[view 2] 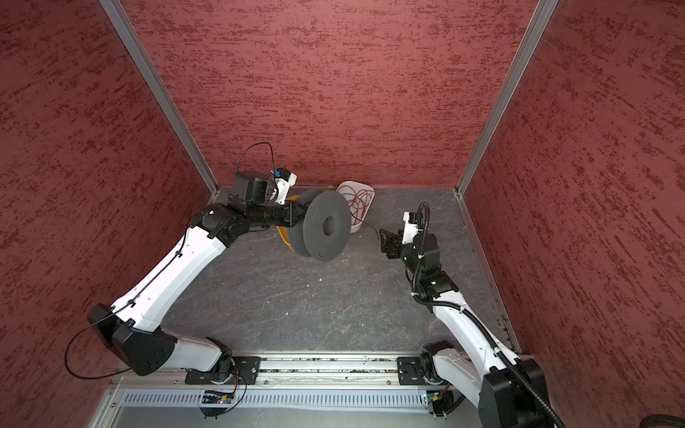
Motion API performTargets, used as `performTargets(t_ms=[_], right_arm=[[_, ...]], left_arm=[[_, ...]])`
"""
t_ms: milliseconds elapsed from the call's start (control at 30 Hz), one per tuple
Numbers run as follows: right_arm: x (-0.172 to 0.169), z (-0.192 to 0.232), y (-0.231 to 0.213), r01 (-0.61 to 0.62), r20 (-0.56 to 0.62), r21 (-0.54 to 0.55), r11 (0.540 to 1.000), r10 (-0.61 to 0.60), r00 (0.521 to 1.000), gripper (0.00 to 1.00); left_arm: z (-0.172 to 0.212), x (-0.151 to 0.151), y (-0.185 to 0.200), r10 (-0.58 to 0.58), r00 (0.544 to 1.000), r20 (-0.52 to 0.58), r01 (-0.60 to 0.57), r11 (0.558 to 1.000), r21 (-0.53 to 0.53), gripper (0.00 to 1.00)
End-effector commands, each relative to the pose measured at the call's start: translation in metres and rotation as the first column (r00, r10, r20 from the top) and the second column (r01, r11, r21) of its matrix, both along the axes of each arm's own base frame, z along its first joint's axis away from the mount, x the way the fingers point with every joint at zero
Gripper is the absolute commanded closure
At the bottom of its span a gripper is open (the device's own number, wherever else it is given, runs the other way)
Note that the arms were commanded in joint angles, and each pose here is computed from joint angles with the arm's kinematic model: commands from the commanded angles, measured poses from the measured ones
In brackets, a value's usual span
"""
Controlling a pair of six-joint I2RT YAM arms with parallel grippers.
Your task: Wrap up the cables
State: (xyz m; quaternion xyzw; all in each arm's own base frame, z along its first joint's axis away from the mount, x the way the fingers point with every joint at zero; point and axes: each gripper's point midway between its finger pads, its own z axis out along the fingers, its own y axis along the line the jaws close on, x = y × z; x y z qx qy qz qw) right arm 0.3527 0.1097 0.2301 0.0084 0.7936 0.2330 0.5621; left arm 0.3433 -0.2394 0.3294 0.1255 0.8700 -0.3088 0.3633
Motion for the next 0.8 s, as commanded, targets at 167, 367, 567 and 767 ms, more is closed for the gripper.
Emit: performTargets(t_ms=[167,367,567,767], right_arm=[[0.010,0.016,0.041,-0.279,0.004,0.070,0.958,0.279,0.960,0.33],[0.009,0.010,0.058,-0.391,-0.008,0.075,0.917,0.393,0.920,0.42],[0.014,-0.003,0.064,-0.420,-0.041,0.081,0.904,0.424,0.905,0.54],[0.012,-0.005,0.064,-0.425,-0.036,0.078,0.902,0.429,0.903,0.70]], left_arm=[[0.016,0.006,-0.007,-0.025,0.999,0.035,0.027,0.998,-0.056,1.00],[0.017,0.006,-0.008,-0.030,0.999,0.037,0.032,0.998,-0.062,1.00],[0.016,0.007,-0.007,-0.031,0.999,0.031,0.033,0.997,-0.063,1.00],[0.015,0.007,-0.006,-0.029,0.999,0.030,0.031,0.998,-0.062,1.00]])
